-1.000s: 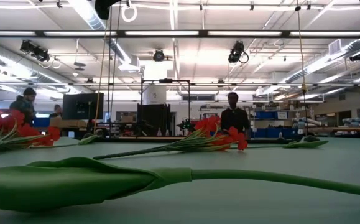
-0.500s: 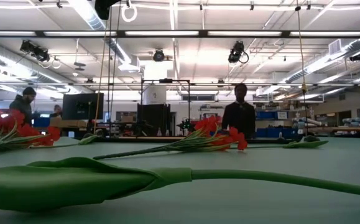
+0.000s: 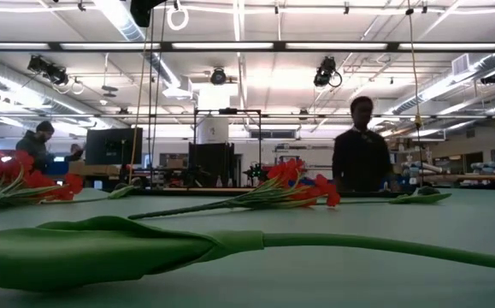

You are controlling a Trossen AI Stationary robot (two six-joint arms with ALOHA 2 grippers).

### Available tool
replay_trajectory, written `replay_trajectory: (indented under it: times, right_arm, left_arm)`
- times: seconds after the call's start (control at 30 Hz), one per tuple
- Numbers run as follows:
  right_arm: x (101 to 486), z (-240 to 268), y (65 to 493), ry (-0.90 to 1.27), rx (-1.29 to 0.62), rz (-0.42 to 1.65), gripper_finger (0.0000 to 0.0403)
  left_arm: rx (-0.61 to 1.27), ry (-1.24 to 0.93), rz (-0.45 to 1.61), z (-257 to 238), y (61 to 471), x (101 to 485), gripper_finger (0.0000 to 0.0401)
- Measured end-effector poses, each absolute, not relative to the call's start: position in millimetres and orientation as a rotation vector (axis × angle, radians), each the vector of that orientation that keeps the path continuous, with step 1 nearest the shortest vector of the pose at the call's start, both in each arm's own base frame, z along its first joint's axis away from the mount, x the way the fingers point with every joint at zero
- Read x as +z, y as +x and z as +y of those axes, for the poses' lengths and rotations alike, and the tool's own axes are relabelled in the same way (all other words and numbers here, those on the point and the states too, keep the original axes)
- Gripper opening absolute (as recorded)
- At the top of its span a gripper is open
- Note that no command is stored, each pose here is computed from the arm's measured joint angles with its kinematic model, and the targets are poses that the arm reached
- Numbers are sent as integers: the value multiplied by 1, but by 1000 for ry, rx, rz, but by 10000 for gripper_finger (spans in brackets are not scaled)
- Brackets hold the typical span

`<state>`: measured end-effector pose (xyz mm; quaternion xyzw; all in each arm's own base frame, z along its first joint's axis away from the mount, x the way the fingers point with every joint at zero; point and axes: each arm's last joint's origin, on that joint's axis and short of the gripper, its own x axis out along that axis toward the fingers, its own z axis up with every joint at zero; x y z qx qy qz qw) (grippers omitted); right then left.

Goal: Sort flowers into vase by color
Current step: Put the top yellow flower into the yellow flower vase, then put the yellow flower into the yellow flower vase

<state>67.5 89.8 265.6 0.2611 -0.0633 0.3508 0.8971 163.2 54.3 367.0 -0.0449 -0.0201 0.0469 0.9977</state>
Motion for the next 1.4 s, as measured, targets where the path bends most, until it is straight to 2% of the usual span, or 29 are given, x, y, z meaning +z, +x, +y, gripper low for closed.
replay_trajectory:
  times: [0.27, 0.4, 0.53, 0.73, 0.9, 1.13, 1.4]
  right_arm:
    - [290, 78, 61, 557, 722, -307, 195]
    - [302, 72, 59, 558, 655, -390, 195]
    - [314, 63, 60, 549, 488, -432, 195]
    - [332, 46, 64, 578, 117, -466, 195]
    - [343, 43, 72, 598, 2, -485, 195]
    - [347, 57, 116, 599, -166, -429, 195]
    - [331, 56, 192, 762, -399, -374, 194]
  left_arm:
    - [94, -90, -40, 54, 163, 367, 199]
    - [94, -90, -40, 54, 163, 367, 199]
    - [94, -90, -40, 54, 163, 367, 199]
    - [94, -90, -40, 54, 163, 367, 199]
    - [94, -90, -40, 54, 163, 367, 199]
    - [94, -90, -40, 54, 163, 367, 199]
    - [95, -71, -40, 54, 163, 367, 199]
